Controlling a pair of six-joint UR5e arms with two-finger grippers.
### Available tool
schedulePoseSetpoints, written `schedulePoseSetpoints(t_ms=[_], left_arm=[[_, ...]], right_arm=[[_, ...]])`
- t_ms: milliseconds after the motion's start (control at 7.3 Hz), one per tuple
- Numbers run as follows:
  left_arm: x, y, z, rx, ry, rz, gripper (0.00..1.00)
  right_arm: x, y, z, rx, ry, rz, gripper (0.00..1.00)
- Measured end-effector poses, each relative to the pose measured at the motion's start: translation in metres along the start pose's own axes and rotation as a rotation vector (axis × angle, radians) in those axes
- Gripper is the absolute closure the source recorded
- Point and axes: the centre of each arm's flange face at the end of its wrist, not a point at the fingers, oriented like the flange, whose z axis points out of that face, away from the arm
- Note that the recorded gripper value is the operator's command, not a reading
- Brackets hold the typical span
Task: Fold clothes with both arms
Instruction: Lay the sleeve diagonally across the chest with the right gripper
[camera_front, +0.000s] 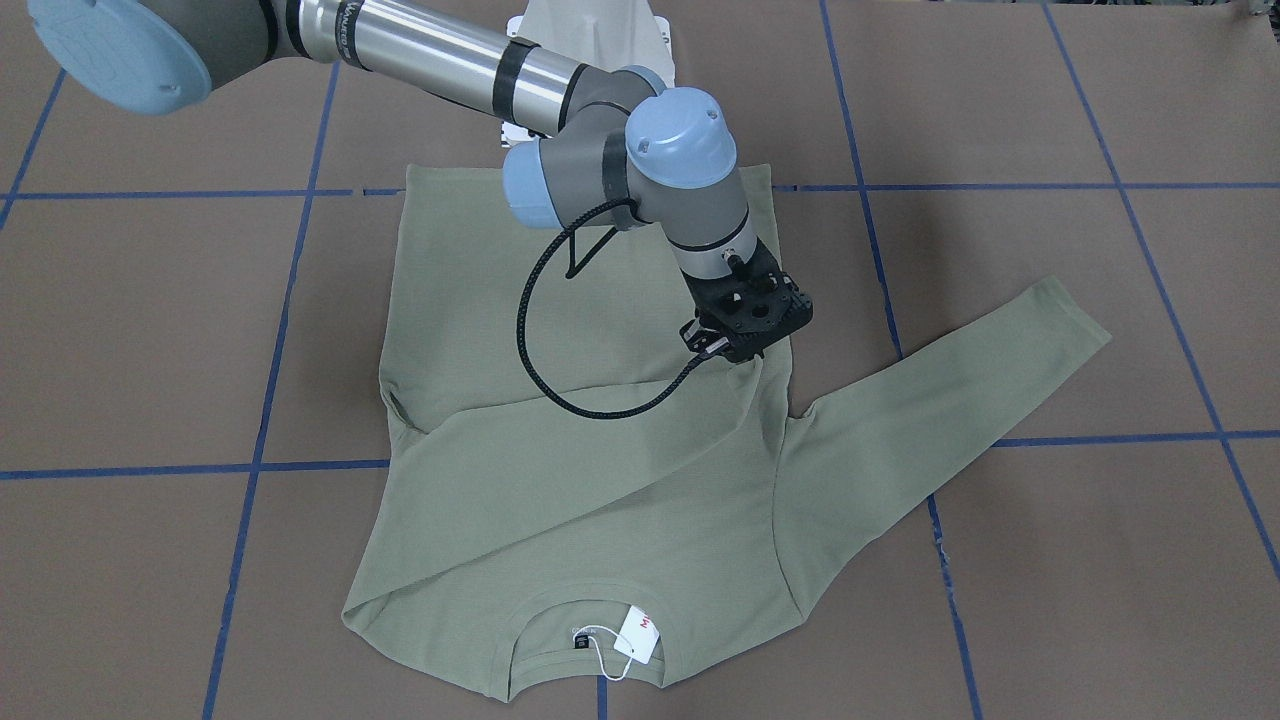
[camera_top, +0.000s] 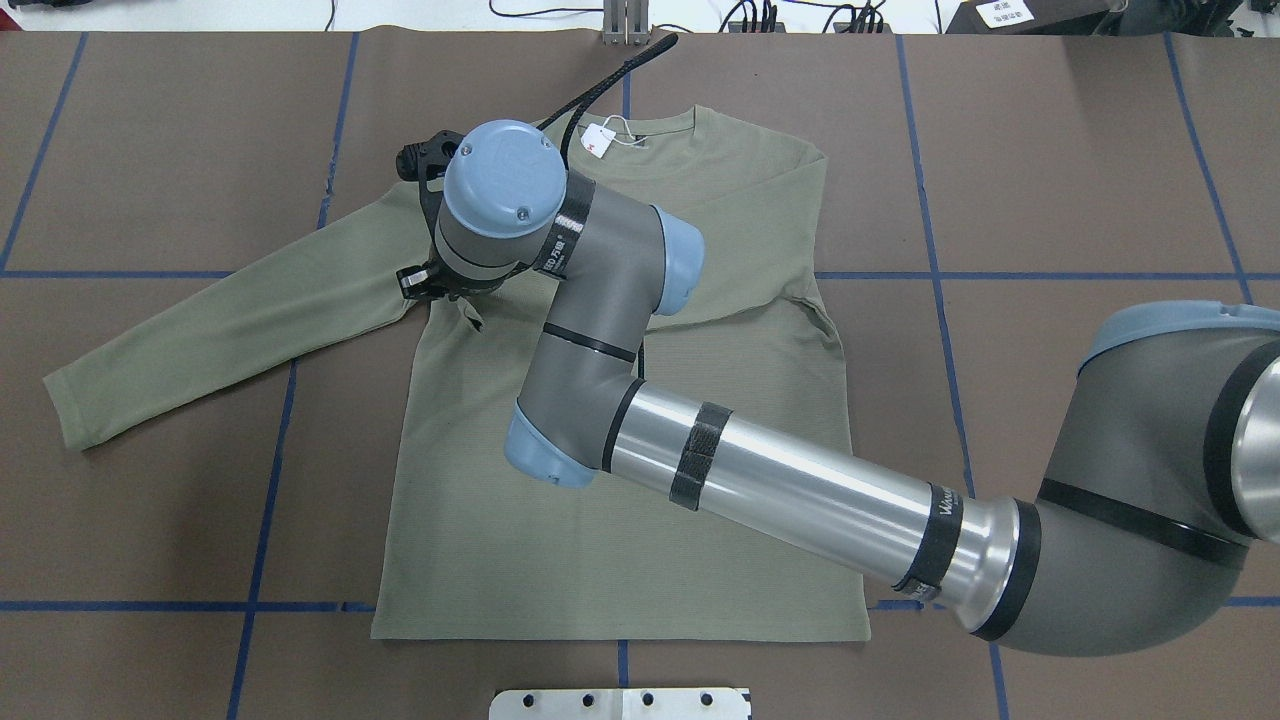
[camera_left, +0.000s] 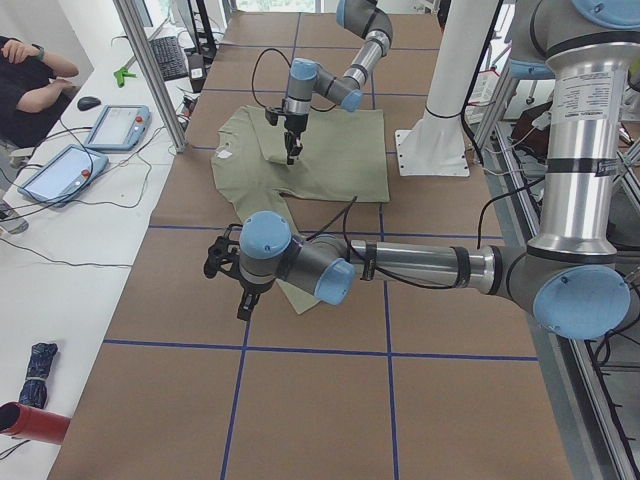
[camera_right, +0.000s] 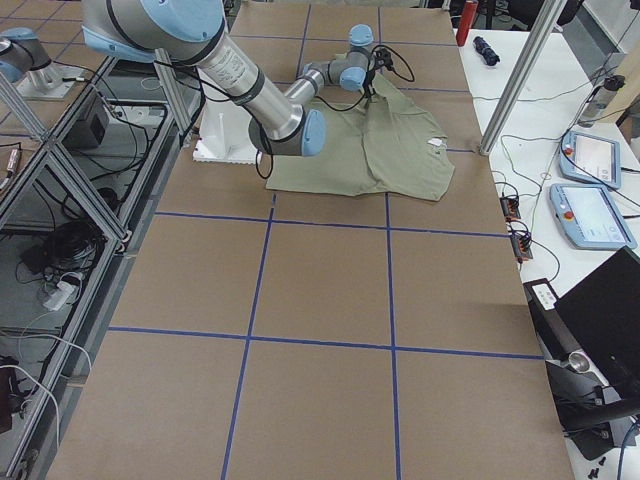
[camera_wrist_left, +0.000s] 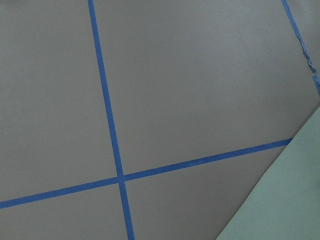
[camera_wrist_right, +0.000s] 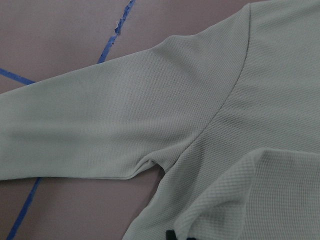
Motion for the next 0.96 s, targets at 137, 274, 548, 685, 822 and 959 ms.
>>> schedulePoseSetpoints(t_ms=[137,274,548,685,822,959], left_arm=[[0.001,-0.001,0.000,0.001,0.000,0.001,0.00],[0.001,-0.002,0.000,0.002,0.000,0.002,0.00],[0.000,-0.002,0.001,-0.001,-0.001,0.001,0.00],[-0.001,-0.002,0.002,-0.002,0.000,-0.001,0.00],[-0.002,-0.002,0.002,-0.002,-0.001,-0.002,0.00],[-0.001,-0.002,0.002,-0.001,-0.004,-0.006,0.00]], right_arm=[[-0.002,0.004,0.006,0.020,-0.006,-0.006,0.29],[-0.007,0.007,0.009,0.053,-0.030,-0.008,0.00],[-0.035,0.020,0.010,0.180,-0.085,0.067,0.00],[-0.045,0.025,0.009,0.219,-0.105,0.121,0.00],[-0.049,0.028,0.009,0.233,-0.115,0.173,0.00],[-0.049,0.028,0.009,0.235,-0.123,0.244,0.00]])
